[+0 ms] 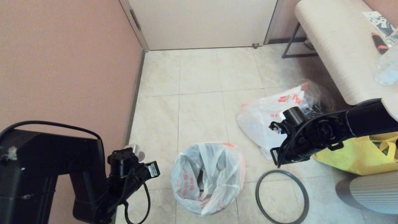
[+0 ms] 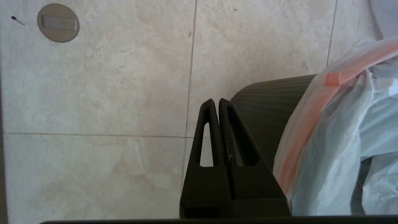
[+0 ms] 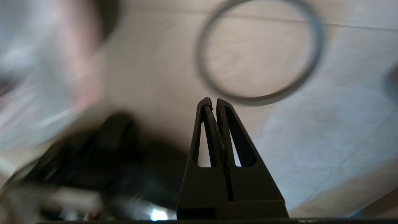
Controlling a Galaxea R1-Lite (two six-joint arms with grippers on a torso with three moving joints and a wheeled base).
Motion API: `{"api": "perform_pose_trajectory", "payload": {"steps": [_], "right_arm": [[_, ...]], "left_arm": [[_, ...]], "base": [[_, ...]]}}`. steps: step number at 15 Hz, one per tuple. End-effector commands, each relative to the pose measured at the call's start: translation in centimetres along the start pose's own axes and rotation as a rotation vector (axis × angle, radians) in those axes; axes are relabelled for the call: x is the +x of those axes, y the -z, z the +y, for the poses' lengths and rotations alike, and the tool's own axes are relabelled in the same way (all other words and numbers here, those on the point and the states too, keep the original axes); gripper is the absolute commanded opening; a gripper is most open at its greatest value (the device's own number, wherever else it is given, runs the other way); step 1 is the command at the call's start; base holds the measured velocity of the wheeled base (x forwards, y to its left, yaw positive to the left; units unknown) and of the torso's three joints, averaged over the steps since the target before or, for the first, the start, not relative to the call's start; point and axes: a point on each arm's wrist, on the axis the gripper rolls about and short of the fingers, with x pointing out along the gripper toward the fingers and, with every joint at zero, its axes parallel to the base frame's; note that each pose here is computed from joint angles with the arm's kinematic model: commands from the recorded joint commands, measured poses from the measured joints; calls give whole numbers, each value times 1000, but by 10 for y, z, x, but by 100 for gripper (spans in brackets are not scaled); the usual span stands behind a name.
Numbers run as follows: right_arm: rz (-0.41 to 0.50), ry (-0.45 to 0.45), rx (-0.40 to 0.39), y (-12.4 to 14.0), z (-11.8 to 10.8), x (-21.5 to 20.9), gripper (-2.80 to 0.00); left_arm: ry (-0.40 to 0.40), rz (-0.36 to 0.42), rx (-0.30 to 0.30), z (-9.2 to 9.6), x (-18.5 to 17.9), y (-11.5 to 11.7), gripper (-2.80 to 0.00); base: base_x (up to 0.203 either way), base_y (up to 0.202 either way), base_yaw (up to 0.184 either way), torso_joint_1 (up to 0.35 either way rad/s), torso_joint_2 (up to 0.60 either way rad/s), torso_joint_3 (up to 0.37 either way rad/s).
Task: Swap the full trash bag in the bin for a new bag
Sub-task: Place the trash can ring on the trash can
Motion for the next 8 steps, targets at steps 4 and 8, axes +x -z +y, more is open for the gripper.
{"api": "perform_pose_trajectory", "payload": {"steps": [4,8], "right_arm": [[33,82,57,19,-72,94,-280],[70,99,-70,50,-109,194,-280]], "left_arm": [[8,12,2,-3,-3,1,-280],[23,22,9,-8,-5,4,-280]], "base": [[0,0,0,0,0,0],[0,0,0,0,0,0]]}}
